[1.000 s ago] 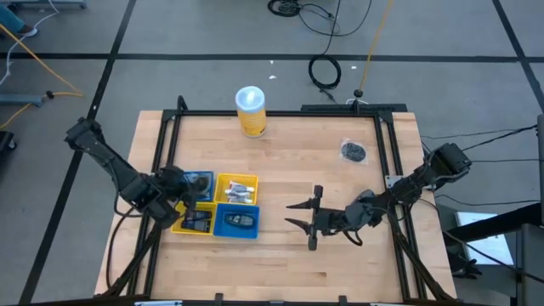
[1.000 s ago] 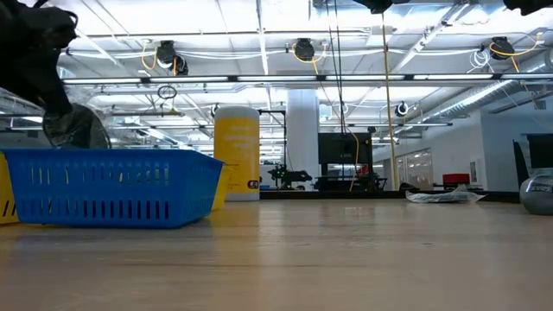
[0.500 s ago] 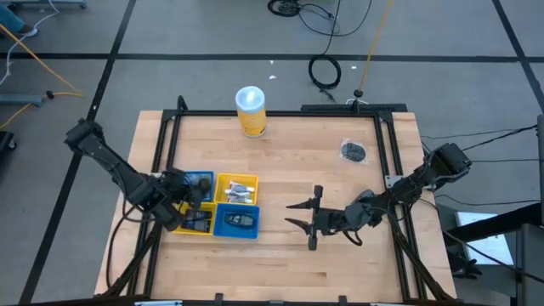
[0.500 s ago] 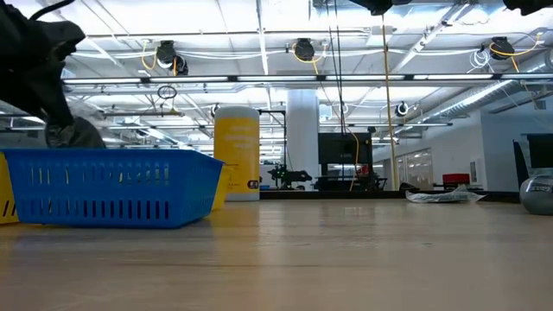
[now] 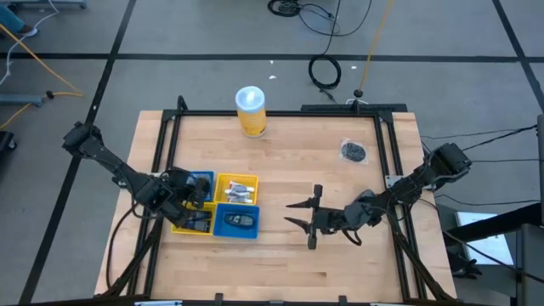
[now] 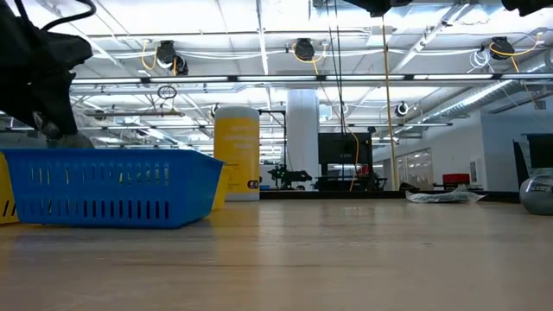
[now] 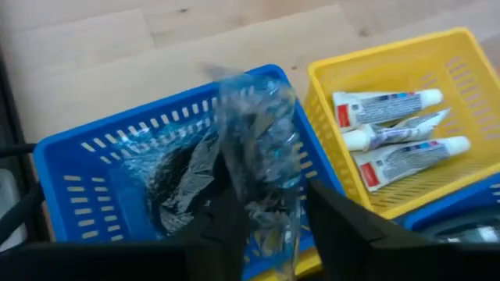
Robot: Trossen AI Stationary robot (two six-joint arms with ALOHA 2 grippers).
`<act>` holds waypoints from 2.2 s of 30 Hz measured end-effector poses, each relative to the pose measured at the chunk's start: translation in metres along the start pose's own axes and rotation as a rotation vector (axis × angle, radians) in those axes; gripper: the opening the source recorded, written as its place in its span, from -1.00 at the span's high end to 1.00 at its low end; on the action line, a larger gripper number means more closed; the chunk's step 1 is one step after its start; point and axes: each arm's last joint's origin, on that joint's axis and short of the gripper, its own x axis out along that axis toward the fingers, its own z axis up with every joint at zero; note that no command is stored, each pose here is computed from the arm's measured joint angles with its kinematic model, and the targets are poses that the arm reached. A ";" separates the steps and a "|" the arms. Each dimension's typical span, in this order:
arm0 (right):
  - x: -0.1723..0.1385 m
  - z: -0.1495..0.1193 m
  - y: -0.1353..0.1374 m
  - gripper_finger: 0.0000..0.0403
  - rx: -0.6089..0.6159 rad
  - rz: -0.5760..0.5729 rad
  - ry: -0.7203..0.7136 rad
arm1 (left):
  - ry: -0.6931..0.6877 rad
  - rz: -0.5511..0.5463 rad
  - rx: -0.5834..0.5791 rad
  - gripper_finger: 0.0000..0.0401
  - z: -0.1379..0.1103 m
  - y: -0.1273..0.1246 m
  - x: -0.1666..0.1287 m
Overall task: Pick & Place Travel size toiletries
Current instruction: Put the black hairbrush into the top blue bin
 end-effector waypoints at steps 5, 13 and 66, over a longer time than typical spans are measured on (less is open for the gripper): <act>0.000 0.000 0.000 0.27 -0.002 0.001 0.002 | 0.018 0.014 0.012 0.02 0.003 0.000 0.002; 0.000 -0.001 0.000 0.28 -0.004 0.004 0.004 | -0.037 -0.047 0.078 -0.14 0.016 0.005 -0.010; -0.010 0.001 0.015 0.29 -0.057 0.073 0.023 | 0.089 0.243 0.179 0.98 0.033 -0.021 0.041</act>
